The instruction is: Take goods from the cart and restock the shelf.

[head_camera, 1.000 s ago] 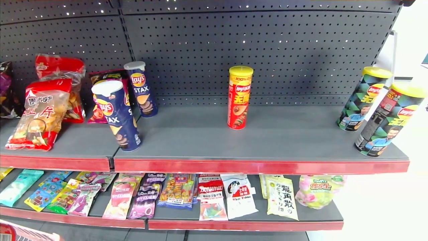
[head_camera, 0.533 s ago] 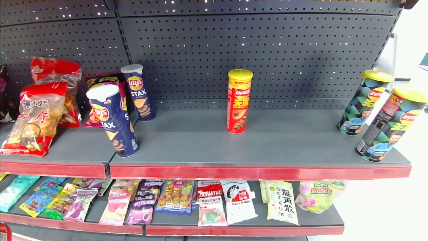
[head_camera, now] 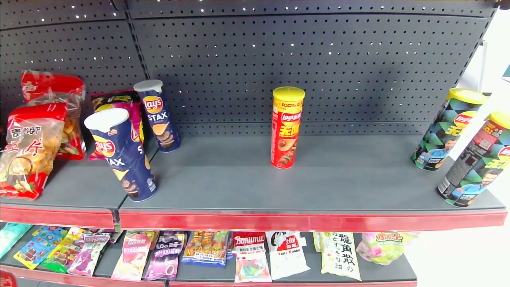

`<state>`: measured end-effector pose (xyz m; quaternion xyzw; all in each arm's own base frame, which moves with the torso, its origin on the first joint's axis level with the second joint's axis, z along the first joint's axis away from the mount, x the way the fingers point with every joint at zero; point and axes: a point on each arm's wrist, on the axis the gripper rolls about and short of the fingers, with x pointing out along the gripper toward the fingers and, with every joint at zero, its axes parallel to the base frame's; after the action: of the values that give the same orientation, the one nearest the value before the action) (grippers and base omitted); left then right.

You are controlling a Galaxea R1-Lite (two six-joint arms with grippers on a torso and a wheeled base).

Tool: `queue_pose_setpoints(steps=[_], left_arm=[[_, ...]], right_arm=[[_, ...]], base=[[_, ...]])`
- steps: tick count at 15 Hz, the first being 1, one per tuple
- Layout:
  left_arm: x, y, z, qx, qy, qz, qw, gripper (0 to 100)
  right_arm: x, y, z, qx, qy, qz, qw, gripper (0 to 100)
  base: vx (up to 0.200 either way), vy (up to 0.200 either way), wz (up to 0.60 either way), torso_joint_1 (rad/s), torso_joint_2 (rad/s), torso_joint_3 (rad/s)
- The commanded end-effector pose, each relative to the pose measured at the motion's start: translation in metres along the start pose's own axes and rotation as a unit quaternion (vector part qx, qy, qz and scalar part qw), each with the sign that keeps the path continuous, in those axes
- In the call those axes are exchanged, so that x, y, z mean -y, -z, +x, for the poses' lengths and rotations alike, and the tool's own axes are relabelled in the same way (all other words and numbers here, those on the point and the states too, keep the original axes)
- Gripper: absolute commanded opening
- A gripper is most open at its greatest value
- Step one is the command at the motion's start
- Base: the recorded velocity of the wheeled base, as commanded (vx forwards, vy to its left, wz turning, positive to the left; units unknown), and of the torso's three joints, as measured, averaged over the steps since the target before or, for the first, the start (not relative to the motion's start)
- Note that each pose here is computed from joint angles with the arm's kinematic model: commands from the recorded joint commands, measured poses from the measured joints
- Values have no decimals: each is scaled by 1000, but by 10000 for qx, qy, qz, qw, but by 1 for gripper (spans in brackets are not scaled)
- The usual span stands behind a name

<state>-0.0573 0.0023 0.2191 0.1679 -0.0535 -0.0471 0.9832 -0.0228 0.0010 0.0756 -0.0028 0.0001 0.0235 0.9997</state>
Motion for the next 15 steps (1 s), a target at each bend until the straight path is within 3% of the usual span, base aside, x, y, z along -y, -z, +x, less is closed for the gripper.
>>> queue_pose_setpoints(steps=[1, 2, 3, 4, 5, 6, 9, 11, 14, 15], left_arm=[[-1, -6, -9, 267, 193, -311, 9990, 0], [-2, -8, -10, 319, 278, -494, 9979, 0], [-3, -13, -9, 238, 421, -1073, 9930, 0], [-4, -13, -5, 132, 431, -1211, 9916, 0], [-3, -11, -4, 95, 439, -1206, 9917, 0], [-1, -5, 1, -63, 498, -1204, 9915, 0], [-1, -3, 10, -264, 517, -1075, 9925, 0], [2, 5, 14, -457, 445, -930, 9936, 0], [0, 4, 24, -659, 325, -692, 9949, 0], [-1, 3, 29, -691, 239, -685, 9950, 0]], right_arm=[[-1, 0, 0, 22, -255, -142, 9996, 100], [-1, 0, 0, 41, -301, -235, 9993, 100], [-3, -36, -4, 362, -822, -196, 9958, 100], [-3, -85, 12, 58, -1082, 87, 9941, 100], [-3, -100, 18, 10, -1158, 116, 9932, 100], [-4, -123, 37, -245, -1624, -15, 9864, 100], [-9, -165, 108, -810, -1961, -498, 9760, 100], [-31, -184, 143, -831, -2757, -561, 9560, 100], [-59, -192, 193, -990, -3316, -314, 9377, 100], [-65, -186, 213, -1050, -3443, -277, 9325, 100]], base=[[0, 0, 0, 0, 0, 0], [0, 0, 0, 0, 0, 0], [0, 0, 0, 0, 0, 0], [0, 0, 0, 0, 0, 0], [0, 0, 0, 0, 0, 0], [0, 0, 0, 0, 0, 0], [0, 0, 0, 0, 0, 0], [0, 0, 0, 0, 0, 0], [0, 0, 0, 0, 0, 0], [0, 0, 0, 0, 0, 0]])
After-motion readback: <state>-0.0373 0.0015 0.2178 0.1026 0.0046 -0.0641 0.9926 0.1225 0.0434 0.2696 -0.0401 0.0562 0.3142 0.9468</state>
